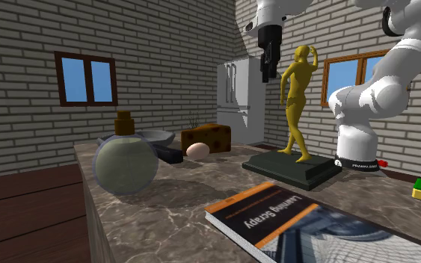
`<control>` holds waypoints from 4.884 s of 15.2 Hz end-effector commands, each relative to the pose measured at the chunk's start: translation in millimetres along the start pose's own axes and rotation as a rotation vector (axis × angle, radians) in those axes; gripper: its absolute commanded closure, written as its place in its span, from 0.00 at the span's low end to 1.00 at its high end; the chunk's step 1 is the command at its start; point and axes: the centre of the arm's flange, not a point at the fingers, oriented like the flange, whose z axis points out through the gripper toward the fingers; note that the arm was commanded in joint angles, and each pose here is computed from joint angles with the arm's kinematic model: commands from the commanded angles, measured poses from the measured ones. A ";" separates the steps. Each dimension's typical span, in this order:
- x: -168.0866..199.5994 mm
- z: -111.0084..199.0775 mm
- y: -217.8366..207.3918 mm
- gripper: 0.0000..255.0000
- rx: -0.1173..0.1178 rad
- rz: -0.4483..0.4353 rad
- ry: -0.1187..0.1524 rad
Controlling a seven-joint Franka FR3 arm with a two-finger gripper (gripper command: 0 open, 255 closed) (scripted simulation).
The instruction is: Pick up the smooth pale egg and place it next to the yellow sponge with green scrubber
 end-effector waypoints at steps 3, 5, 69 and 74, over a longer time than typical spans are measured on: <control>11.7 20.2 -6.1 0.00 -0.007 0.007 0.030; 24.0 40.0 -12.0 0.00 -0.014 0.014 0.060; 184.2 146.2 -58.9 1.00 -0.078 0.079 0.348; 184.1 121.7 -60.2 1.00 -0.078 0.079 0.348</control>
